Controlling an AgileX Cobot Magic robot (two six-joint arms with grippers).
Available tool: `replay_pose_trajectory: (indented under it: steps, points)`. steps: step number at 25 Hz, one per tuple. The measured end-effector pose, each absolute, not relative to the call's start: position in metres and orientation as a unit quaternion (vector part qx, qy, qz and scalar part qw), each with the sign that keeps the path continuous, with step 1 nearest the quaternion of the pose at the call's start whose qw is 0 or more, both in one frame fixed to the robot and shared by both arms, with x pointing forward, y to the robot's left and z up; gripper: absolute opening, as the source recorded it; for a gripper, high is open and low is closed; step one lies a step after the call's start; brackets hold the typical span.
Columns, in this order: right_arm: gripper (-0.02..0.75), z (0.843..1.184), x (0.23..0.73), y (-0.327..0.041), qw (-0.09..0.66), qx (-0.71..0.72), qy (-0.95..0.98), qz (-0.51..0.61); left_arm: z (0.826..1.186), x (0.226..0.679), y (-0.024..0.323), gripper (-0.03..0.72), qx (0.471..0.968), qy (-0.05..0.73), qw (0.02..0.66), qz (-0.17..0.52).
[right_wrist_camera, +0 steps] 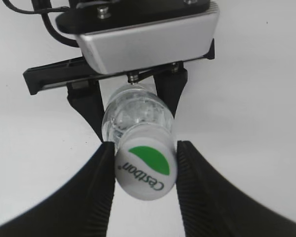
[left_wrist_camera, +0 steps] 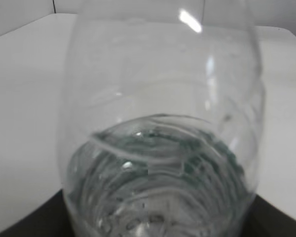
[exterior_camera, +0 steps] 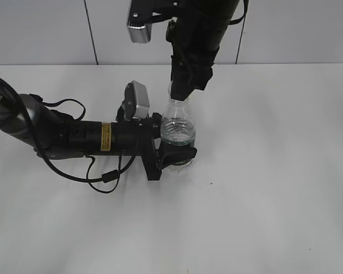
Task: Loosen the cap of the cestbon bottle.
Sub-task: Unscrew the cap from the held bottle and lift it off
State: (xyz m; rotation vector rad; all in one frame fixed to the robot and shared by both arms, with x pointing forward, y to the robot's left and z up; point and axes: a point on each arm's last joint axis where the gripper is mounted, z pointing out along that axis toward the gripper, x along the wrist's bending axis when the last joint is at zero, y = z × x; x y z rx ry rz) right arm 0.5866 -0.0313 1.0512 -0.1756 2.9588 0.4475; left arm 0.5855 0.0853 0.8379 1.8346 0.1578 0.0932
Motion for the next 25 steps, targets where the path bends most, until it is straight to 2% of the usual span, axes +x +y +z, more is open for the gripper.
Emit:
replay_pose_trajectory:
  steps: [11,18,25]
  points:
    - [0.290,1.057,0.584,-0.032,0.071,-0.035,0.984,0.160,0.838,0.585,0.085,0.405,0.793,0.067,0.604,0.040]
    - [0.290,1.072,0.580,-0.035,0.074,0.028,0.982,0.174,0.838,0.585,0.085,0.405,0.793,0.067,0.604,0.040]
    - [0.290,1.074,0.584,-0.041,0.056,0.153,0.970,0.182,0.838,0.585,0.085,0.405,0.793,0.067,0.604,0.040]
